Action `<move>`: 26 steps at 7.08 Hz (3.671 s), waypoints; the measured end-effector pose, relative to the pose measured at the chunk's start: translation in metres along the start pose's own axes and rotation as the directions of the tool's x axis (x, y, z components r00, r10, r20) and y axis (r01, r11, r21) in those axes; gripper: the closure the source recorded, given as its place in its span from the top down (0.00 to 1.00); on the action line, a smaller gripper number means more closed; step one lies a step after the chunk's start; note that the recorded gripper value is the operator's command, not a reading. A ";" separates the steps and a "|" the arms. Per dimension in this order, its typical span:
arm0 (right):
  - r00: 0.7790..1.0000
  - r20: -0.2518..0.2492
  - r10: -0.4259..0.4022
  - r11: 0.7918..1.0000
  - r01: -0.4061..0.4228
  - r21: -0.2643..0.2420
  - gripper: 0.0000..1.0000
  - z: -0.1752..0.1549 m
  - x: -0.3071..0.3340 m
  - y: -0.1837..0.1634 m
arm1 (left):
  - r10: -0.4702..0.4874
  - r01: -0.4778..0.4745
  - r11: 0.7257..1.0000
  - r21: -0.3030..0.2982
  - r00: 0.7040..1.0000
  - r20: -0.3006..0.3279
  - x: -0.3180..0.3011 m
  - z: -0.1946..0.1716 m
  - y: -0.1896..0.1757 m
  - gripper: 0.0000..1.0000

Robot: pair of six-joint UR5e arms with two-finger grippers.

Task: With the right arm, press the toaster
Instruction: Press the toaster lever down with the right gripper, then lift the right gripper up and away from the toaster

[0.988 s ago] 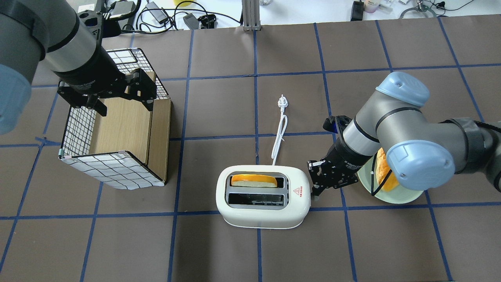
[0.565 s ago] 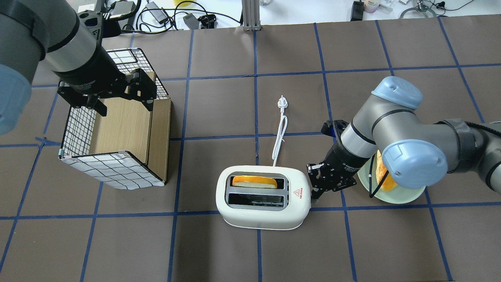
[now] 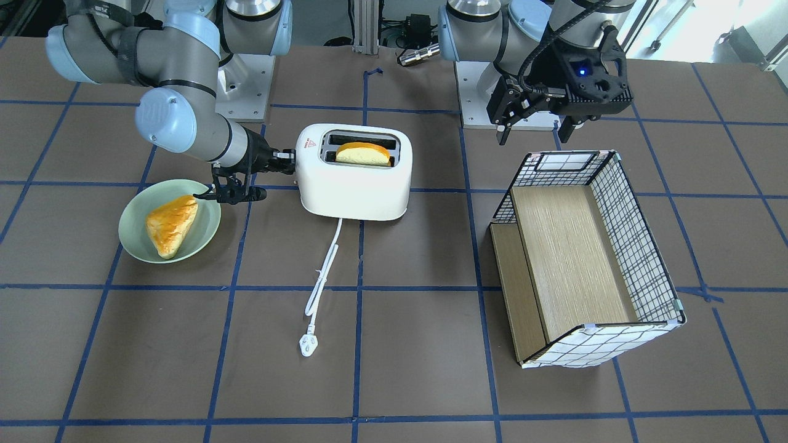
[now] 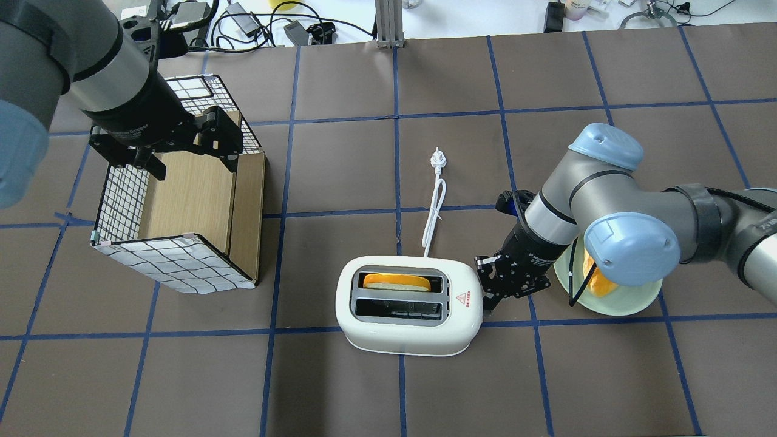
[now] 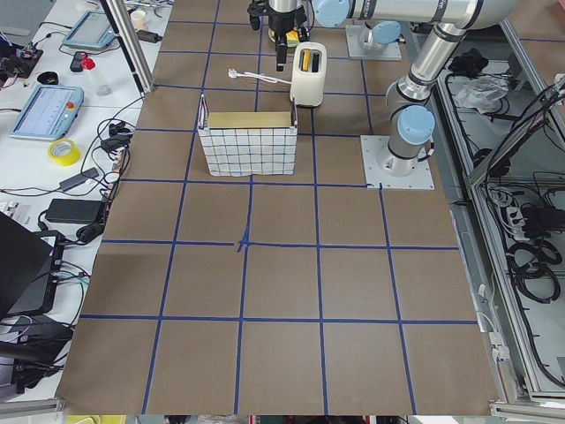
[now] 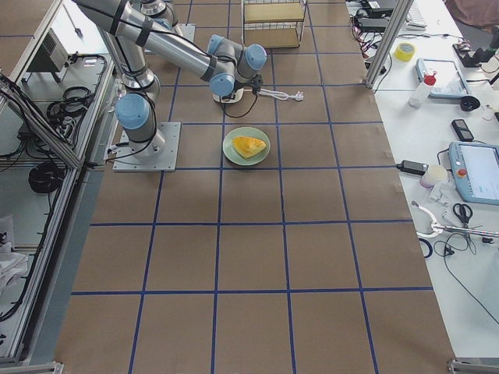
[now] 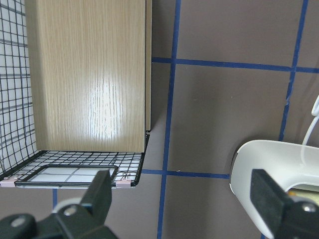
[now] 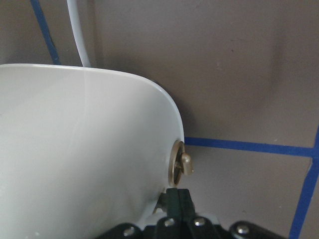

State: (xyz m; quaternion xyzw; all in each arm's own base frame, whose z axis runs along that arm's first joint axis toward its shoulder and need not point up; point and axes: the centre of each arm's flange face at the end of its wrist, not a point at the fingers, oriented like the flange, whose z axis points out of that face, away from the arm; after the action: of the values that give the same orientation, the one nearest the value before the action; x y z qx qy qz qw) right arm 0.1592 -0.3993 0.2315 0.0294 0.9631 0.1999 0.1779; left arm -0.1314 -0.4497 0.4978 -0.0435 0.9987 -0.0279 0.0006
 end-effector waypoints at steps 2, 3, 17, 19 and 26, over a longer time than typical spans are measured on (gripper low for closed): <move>0.999 -0.003 0.032 0.999 -0.032 0.014 0.00 -0.005 -0.002 -0.001 | 0.000 0.000 1.000 0.000 1.000 0.000 0.000 0.000 0.000 1.00; 0.998 -0.002 0.070 0.996 -0.070 0.047 0.06 -0.020 -0.007 -0.005 | 0.000 0.000 1.000 0.000 1.000 0.000 0.000 0.000 0.000 1.00; 0.962 -0.272 -0.005 0.893 0.127 0.433 1.00 -0.280 -0.073 0.000 | 0.000 0.000 1.000 0.001 1.000 0.000 0.000 0.000 0.000 1.00; 0.936 -0.346 -0.056 0.916 0.187 0.356 1.00 -0.301 -0.073 -0.009 | 0.000 0.000 1.000 0.000 1.000 0.000 0.000 0.000 0.000 1.00; 0.911 -0.393 -0.122 0.925 0.248 0.287 0.95 -0.308 -0.064 -0.023 | 0.000 0.000 1.000 0.000 1.000 0.000 0.000 0.000 0.000 1.00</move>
State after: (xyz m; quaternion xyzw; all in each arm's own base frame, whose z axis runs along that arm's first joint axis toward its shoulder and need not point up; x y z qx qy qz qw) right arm 0.1106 -0.5440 0.5074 -0.0719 0.9972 0.0194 0.0054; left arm -0.1314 -0.4497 0.4979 -0.0435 0.9987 -0.0280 0.0006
